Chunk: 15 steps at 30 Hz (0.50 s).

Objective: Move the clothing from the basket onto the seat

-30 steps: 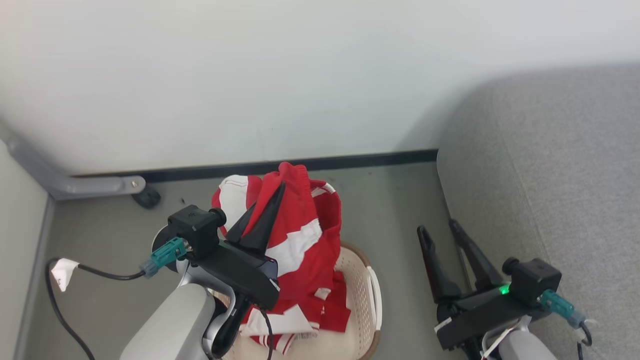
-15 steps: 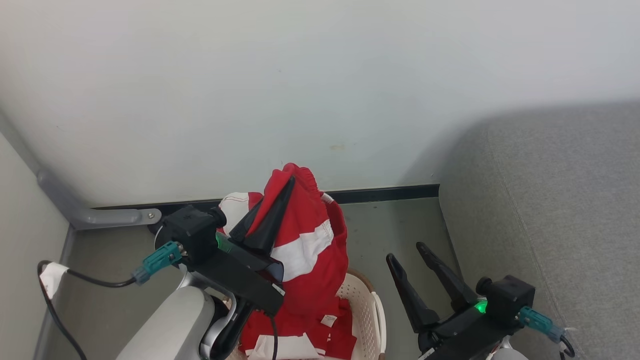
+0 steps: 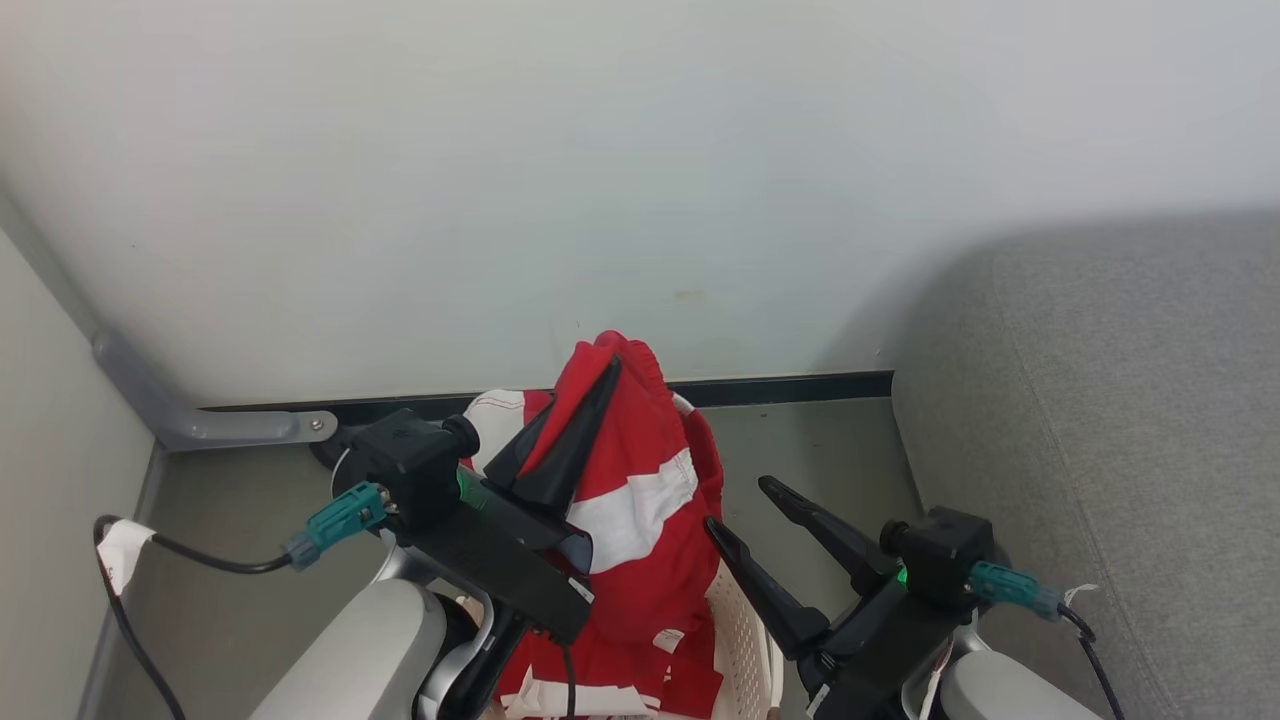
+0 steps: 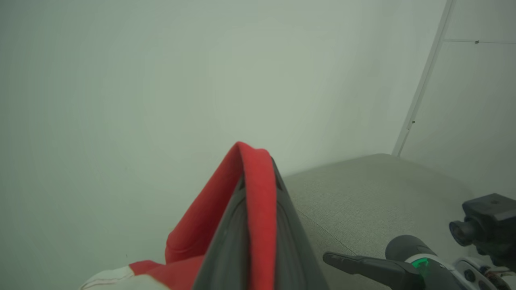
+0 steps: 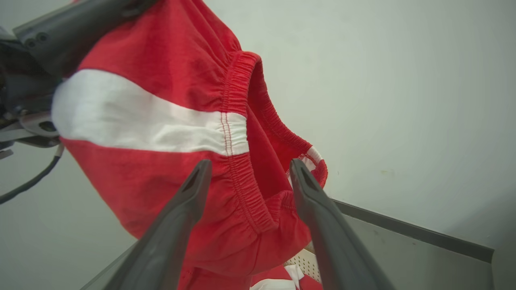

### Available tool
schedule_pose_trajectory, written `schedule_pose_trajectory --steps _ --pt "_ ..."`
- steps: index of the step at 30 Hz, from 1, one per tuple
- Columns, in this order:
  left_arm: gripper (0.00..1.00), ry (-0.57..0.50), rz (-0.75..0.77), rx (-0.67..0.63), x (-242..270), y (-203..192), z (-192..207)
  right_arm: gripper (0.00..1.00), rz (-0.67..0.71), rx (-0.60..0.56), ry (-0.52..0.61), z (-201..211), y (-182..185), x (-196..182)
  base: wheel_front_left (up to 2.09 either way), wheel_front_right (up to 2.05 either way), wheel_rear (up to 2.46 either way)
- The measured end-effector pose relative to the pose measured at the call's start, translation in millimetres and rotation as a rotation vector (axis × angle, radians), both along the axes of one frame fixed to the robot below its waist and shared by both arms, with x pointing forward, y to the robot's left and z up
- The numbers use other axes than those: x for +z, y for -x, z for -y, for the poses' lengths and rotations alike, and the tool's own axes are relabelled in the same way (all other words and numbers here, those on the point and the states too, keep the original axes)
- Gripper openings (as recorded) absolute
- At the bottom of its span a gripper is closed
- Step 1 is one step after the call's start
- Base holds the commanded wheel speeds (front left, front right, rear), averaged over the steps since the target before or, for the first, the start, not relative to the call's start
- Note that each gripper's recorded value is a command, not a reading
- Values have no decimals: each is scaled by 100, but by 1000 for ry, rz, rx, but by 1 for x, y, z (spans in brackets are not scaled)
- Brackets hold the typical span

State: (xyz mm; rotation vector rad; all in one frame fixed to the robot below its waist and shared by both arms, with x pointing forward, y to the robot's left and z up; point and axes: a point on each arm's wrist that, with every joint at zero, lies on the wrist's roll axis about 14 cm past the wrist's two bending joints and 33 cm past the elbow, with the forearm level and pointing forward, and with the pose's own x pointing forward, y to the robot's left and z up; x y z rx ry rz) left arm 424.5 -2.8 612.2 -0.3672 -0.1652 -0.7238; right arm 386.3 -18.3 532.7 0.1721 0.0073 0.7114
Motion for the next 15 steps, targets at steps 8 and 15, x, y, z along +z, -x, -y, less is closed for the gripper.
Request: schedule_pose_trajectory --steps 8,15 --pt "0 2 -13 -4 2 6 0 100 -114 120 39 -24 4 -14 0 0 0" --pt "0 11 -27 4 3 9 -5 100 -191 244 68 -53 15 -22 0 0 0"
